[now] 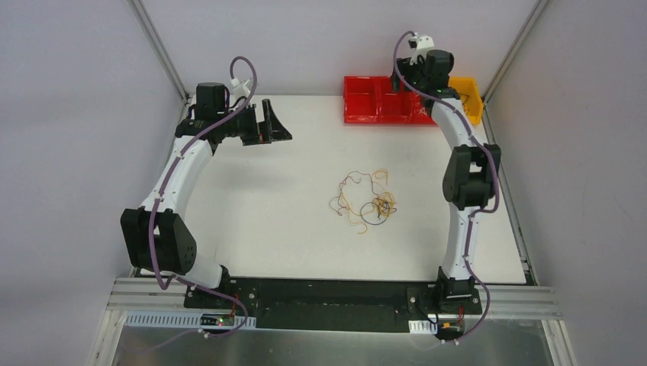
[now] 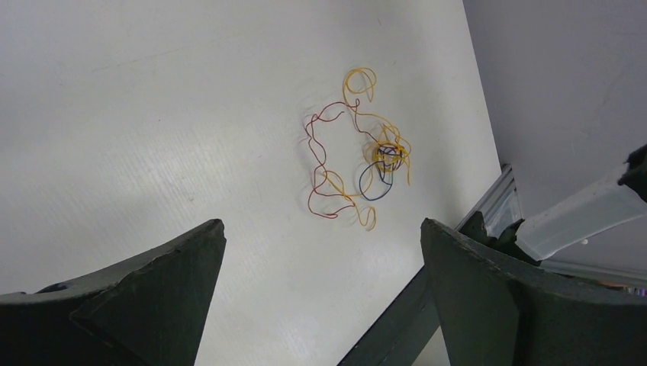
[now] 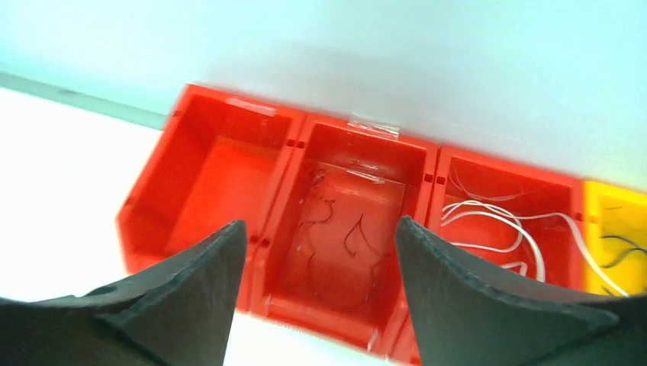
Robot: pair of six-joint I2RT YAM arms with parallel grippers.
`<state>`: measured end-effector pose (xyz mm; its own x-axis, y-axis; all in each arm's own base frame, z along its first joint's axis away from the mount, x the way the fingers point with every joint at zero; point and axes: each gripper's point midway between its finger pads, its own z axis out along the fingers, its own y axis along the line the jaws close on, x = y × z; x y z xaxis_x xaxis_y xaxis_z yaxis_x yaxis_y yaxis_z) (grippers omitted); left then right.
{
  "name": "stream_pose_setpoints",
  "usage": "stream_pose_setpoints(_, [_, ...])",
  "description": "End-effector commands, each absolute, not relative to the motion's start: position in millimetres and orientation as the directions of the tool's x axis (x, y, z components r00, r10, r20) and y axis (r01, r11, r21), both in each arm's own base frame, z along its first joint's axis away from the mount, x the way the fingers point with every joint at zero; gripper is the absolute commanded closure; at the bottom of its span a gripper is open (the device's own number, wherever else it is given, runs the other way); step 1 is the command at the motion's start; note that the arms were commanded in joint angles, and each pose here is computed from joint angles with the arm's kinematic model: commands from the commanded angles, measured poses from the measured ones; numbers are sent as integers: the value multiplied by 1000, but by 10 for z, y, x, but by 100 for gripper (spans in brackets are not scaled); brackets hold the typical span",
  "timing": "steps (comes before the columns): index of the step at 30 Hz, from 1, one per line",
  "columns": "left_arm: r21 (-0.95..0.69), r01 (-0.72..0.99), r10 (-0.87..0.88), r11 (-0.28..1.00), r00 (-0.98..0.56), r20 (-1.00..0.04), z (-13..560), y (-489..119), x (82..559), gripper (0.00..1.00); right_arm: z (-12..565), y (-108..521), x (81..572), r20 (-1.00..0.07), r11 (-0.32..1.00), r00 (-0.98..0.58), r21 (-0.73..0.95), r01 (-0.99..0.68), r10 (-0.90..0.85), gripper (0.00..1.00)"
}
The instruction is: Untangle the cables
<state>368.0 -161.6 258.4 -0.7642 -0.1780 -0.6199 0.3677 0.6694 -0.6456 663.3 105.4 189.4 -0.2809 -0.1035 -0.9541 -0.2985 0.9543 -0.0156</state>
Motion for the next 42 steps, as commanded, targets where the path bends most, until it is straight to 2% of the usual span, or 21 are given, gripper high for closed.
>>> stream_pose_setpoints(1, [-638, 418, -135, 647, -760, -635, 2597, -1644, 3577, 1, 2974, 1188, 5797, -955, 905, -279, 30, -425, -99, 22])
stream_pose_setpoints(5, [-695, 419, -48, 584, -837, -545, 2231, -1972, 3479, 3, 2690, 1291, 4739, -822, 831, -541, 169, -529, -177, 11])
stream_pose_setpoints(9, [-687, 493, 103, 534, -844, -526, 1971, -2506, 3420, 16, 2317, 1296, 3887, -631, 805, -750, 333, -491, -197, 10])
stream_pose_setpoints(12, [-675, 540, 184, 502, -830, -527, 1814, -2866, 3513, 24, 1959, 1318, 3386, -470, 801, -868, 453, -392, -160, 15])
stream_pose_setpoints(13, [-674, 551, 205, 492, -826, -525, 1763, -2984, 3545, 25, 1919, 1334, 3291, -448, 798, -883, 477, -370, -142, 15])
stream_pose_setpoints(14, [-674, 557, 225, 485, -824, -520, 1682, -3096, 3580, 26, 1757, 1342, 3142, -391, 800, -912, 505, -325, -123, 16])
stream_pose_setpoints(18, [-669, 576, 299, 469, -817, -494, 1320, -3488, 3644, 24, 1427, 1338, 2853, -283, 823, -955, 518, -233, -92, 16])
stream_pose_setpoints(22, [-669, 567, 333, 480, -824, -459, 966, -3716, 3721, 22, 1110, 1295, 2710, -202, 851, -973, 488, -195, -108, 17])
stream_pose_setpoints(26, [-677, 570, 359, 466, -821, -444, 856, -3840, 3653, 24, 877, 1336, 2692, -154, 850, -983, 500, -164, -99, 22])
stream_pose_setpoints(31, [-675, 573, 379, 464, -818, -434, 789, -3890, 3572, 25, 678, 1339, 2984, -189, 868, -979, 471, -157, -74, 29])
stream_pose_setpoints(37, [-669, 564, 384, 484, -824, -416, 691, -3840, 3534, 26, 765, 1402, 3453, -331, 862, -939, 443, -247, -99, 33])
stream_pose_setpoints(42, [-668, 549, 375, 502, -834, -404, 677, -3792, 3525, 21, 662, 1534, 3518, -287, 846, -945, 456, -277, -155, 38])
